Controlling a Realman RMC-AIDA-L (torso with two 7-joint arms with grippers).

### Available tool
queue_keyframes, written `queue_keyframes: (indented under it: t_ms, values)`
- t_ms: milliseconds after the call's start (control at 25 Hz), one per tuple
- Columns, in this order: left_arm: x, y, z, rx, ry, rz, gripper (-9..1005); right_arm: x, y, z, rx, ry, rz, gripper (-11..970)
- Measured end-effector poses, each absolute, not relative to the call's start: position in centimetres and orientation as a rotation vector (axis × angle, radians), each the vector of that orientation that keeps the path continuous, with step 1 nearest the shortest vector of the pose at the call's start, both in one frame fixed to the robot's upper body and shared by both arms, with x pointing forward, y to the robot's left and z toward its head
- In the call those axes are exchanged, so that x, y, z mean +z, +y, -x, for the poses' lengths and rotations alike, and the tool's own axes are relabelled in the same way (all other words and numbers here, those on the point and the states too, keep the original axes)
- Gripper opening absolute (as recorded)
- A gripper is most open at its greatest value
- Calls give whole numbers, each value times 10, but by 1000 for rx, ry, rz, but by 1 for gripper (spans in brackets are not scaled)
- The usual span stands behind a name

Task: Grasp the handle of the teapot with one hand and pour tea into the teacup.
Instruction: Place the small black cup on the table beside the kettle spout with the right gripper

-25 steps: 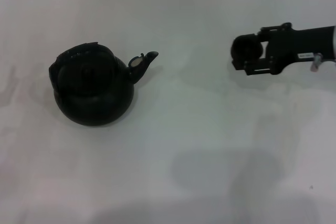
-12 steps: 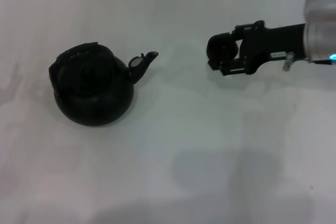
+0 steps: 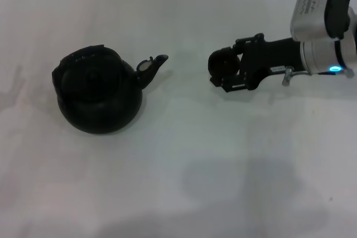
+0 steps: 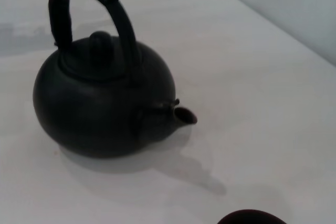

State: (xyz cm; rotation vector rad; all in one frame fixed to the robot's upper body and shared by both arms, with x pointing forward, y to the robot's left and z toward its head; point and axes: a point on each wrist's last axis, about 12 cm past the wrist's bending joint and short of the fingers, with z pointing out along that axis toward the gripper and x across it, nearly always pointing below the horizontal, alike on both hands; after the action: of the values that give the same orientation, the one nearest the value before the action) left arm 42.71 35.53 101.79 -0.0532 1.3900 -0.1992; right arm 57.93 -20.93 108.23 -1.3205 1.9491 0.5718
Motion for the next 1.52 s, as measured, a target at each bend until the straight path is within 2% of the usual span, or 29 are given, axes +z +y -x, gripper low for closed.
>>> queue_keyframes:
  t_ms: [400,1520]
  values:
    - [1018,354,-430,-203,1393,49,840,1066,-205,-580,502,1986,1344,779]
    - [1017,355,-427,-200,1400,54,838,1052,-211,-579,414,2025,1360,812]
